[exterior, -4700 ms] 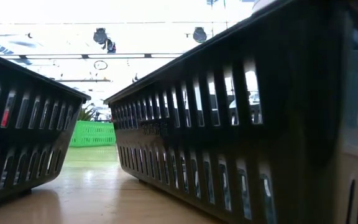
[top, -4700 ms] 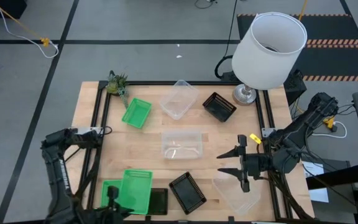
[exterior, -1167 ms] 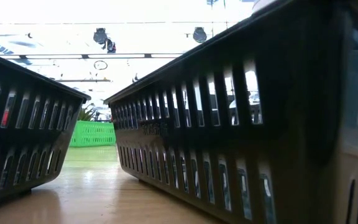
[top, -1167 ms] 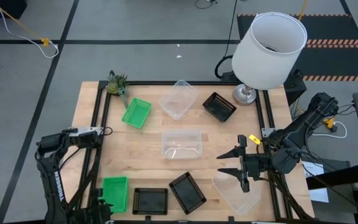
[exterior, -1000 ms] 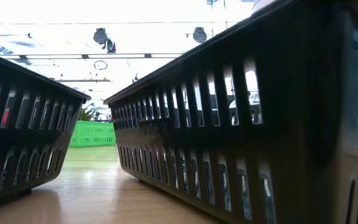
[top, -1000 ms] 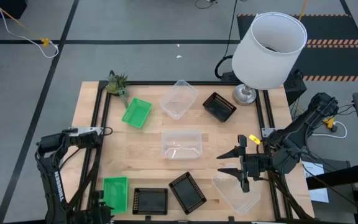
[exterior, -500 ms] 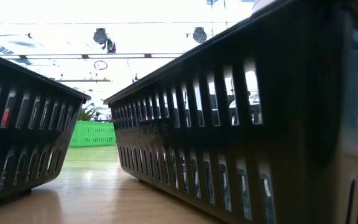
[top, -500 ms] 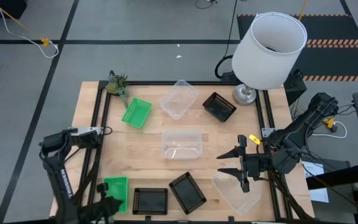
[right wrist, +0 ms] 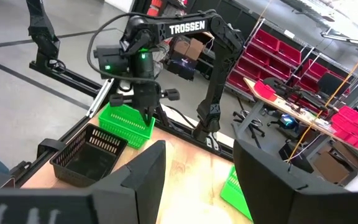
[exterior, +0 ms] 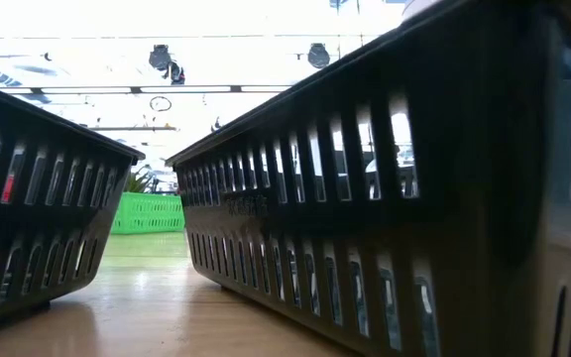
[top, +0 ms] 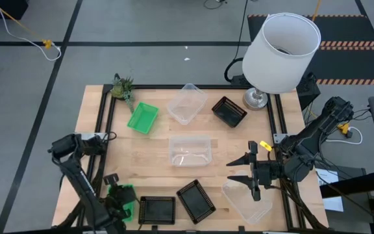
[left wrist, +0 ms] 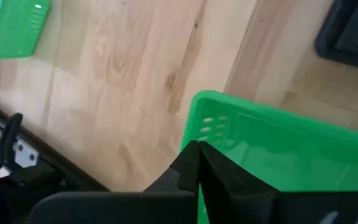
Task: Stack baskets by color
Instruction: Stack the middle right green bin on the bottom left green bin
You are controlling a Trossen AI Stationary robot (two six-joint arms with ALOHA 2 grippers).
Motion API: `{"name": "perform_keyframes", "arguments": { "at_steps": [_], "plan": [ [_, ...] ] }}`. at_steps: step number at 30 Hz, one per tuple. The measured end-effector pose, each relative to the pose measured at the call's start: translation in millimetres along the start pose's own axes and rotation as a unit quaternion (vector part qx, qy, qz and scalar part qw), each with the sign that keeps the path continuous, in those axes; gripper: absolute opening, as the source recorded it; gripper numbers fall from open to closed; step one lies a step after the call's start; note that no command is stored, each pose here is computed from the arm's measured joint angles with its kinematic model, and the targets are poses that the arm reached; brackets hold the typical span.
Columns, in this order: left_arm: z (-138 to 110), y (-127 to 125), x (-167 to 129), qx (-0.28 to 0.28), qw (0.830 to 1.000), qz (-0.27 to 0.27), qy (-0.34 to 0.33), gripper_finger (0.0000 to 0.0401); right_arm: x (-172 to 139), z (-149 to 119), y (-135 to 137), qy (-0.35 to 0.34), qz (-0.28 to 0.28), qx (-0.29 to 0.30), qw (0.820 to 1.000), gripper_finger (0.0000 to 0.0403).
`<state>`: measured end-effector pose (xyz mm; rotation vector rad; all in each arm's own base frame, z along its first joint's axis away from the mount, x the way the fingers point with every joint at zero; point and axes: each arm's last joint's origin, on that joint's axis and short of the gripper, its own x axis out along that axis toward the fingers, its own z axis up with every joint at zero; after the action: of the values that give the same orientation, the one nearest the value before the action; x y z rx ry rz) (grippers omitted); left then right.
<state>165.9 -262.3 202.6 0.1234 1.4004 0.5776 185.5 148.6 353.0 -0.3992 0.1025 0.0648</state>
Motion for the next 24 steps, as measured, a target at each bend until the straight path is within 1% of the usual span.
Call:
{"name": "perform_keyframes", "arguments": {
  "at_steps": [5, 9, 13, 21, 24],
  "plan": [
    [-1.5, 0.0, 7.3, 0.004, 1.000, 0.005, 0.004, 0.0004, 0.0, 0.0, 0.0, 0.000, 0.000, 0.000, 1.000, 0.0180],
    [-2.6, -0.2, 11.2, 0.005, 1.000, 0.007, 0.004, 0.0019, 0.0, 0.1, 0.0, 0.000, 0.000, 0.000, 1.000, 0.0180],
    [-3.6, -4.0, 16.8, 0.021, 1.000, -0.009, 0.001, 0.0026, 0.0, 0.1, 0.0, 0.000, 0.000, -0.001, 1.000, 0.0180],
    [-1.2, -8.9, 19.8, 0.022, 0.999, -0.031, -0.014, 0.0004, 0.0, 0.1, 0.0, -0.001, 0.000, -0.001, 1.000, 0.0180],
    [0.2, -11.6, 19.5, 0.027, 0.998, -0.041, -0.033, 0.0005, 0.0, 0.1, 0.0, 0.000, 0.000, -0.001, 1.000, 0.0180]
  ]
}}
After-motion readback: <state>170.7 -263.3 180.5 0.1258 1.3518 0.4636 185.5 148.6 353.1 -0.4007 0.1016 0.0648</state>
